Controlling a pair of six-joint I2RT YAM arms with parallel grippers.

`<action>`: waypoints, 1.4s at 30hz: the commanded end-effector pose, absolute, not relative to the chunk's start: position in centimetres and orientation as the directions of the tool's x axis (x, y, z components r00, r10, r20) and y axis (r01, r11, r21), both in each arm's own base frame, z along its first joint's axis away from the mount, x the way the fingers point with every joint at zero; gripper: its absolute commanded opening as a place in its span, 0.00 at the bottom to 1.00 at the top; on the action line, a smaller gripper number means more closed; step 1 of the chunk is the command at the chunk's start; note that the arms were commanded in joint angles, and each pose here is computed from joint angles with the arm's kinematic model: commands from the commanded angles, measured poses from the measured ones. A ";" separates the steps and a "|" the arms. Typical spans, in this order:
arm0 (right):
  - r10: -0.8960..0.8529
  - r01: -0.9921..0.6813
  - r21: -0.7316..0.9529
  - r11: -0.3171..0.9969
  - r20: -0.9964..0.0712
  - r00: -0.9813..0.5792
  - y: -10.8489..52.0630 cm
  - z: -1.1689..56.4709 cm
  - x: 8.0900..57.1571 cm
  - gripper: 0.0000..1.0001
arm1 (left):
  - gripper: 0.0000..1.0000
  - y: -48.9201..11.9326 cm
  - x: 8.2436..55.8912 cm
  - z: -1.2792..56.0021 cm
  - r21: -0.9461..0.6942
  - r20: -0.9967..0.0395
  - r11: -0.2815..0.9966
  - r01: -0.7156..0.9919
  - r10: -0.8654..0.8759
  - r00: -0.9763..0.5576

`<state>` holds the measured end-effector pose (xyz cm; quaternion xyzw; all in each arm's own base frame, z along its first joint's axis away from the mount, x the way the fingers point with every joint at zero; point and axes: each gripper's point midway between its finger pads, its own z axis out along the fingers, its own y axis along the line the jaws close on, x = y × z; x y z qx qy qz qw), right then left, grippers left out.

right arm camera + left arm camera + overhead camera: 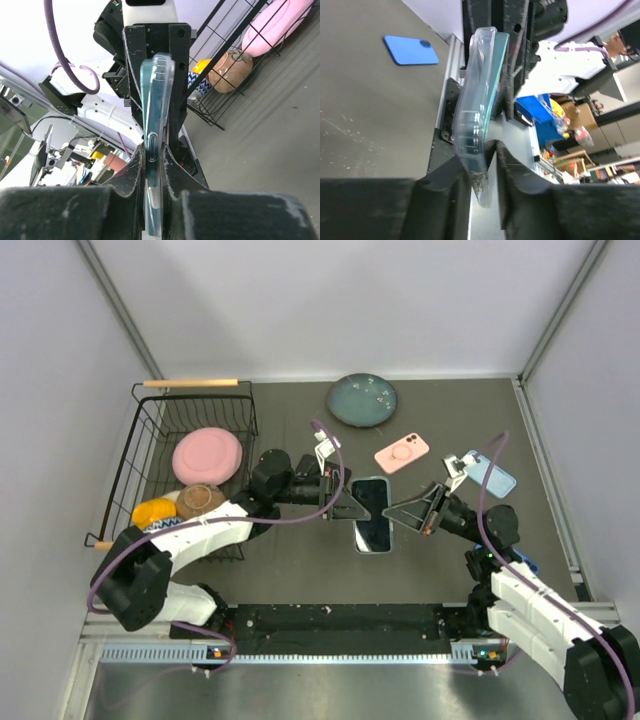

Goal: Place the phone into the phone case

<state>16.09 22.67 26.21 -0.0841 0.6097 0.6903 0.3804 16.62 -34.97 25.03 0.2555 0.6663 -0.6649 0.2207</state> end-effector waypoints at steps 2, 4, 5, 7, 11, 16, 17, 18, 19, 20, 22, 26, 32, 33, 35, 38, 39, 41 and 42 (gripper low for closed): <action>0.409 -0.673 0.738 0.038 -0.626 -0.664 22.7 26.8 15.6 0.21 | 0.09 -35.0 16.6 26.6 -0.732 -0.680 -0.071 0.678 0.011 -0.733; 0.403 -0.682 0.728 0.062 -0.644 -0.651 22.6 26.6 15.4 0.37 | 0.00 -35.0 16.8 26.6 -0.728 -0.684 -0.064 0.682 0.007 -0.729; 0.390 -0.657 0.750 0.081 -0.630 -0.671 22.6 25.8 15.5 0.42 | 0.00 -35.0 17.0 26.7 -0.723 -0.690 -0.060 0.688 0.002 -0.724; 0.374 -0.659 0.747 0.089 -0.639 -0.673 22.4 25.0 14.8 0.54 | 0.00 -34.8 17.1 26.7 -0.724 -0.688 -0.055 0.687 0.000 -0.726; 0.344 -0.643 0.762 0.078 -0.626 -0.700 22.2 23.0 13.6 0.62 | 0.00 -34.8 17.2 27.1 -0.724 -0.688 -0.057 0.688 -0.008 -0.725; 0.321 -0.625 0.775 0.094 -0.618 -0.718 22.1 21.1 13.1 0.61 | 0.00 -34.8 17.1 27.7 -0.721 -0.689 -0.074 0.689 -0.026 -0.724; 0.317 -0.625 0.775 0.095 -0.619 -0.719 22.1 21.1 13.1 0.60 | 0.00 -34.7 17.2 27.7 -0.728 -0.682 -0.072 0.682 -0.028 -0.731; 0.313 -0.629 0.772 0.094 -0.623 -0.717 22.2 21.1 13.0 0.60 | 0.00 -34.8 17.1 27.7 -0.729 -0.681 -0.072 0.681 -0.027 -0.732; 0.314 -0.630 0.771 0.095 -0.624 -0.716 22.2 21.2 13.0 0.58 | 0.00 -34.7 17.3 27.7 -0.729 -0.681 -0.070 0.681 -0.029 -0.731; 0.319 -0.632 0.769 0.095 -0.625 -0.713 22.1 21.4 13.1 0.57 | 0.00 -34.7 17.3 27.7 -0.730 -0.680 -0.067 0.680 -0.029 -0.733; 0.331 -0.632 0.769 0.097 -0.624 -0.708 22.1 21.6 13.3 0.55 | 0.00 -34.7 17.5 27.5 -0.736 -0.674 -0.061 0.674 -0.031 -0.738; 0.336 -0.632 0.770 0.091 -0.621 -0.708 22.1 21.6 13.3 0.51 | 0.00 -34.6 17.8 27.4 -0.741 -0.668 -0.057 0.669 -0.037 -0.743; 0.343 -0.629 0.773 0.080 -0.614 -0.711 22.1 21.7 13.2 0.48 | 0.00 -34.7 18.4 27.0 -0.749 -0.660 -0.034 0.662 -0.046 -0.750; 0.344 -0.629 0.773 0.079 -0.614 -0.711 22.1 21.7 13.2 0.47 | 0.00 -34.7 18.4 26.9 -0.751 -0.658 -0.031 0.660 -0.049 -0.752; 0.345 -0.634 0.770 0.071 -0.616 -0.709 22.1 21.9 13.1 0.47 | 0.00 -34.8 18.7 26.7 -0.754 -0.655 -0.025 0.657 -0.054 -0.754; 0.344 -0.635 0.770 0.060 -0.613 -0.711 22.1 22.5 13.1 0.42 | 0.00 -34.9 19.1 26.4 -0.757 -0.653 -0.009 0.654 -0.053 -0.756; 0.344 -0.633 0.772 0.058 -0.611 -0.713 22.1 22.6 13.1 0.37 | 0.00 -34.9 19.2 26.0 -0.757 -0.653 0.007 0.653 -0.048 -0.756; 0.350 -0.628 0.776 0.058 -0.605 -0.715 22.1 22.8 13.2 0.32 | 0.00 -35.0 19.5 25.7 -0.751 -0.660 0.027 0.660 -0.042 -0.750; 0.351 -0.619 0.783 0.057 -0.596 -0.722 22.2 22.8 13.2 0.27 | 0.00 -35.1 19.9 25.4 -0.748 -0.663 0.054 0.661 -0.046 -0.747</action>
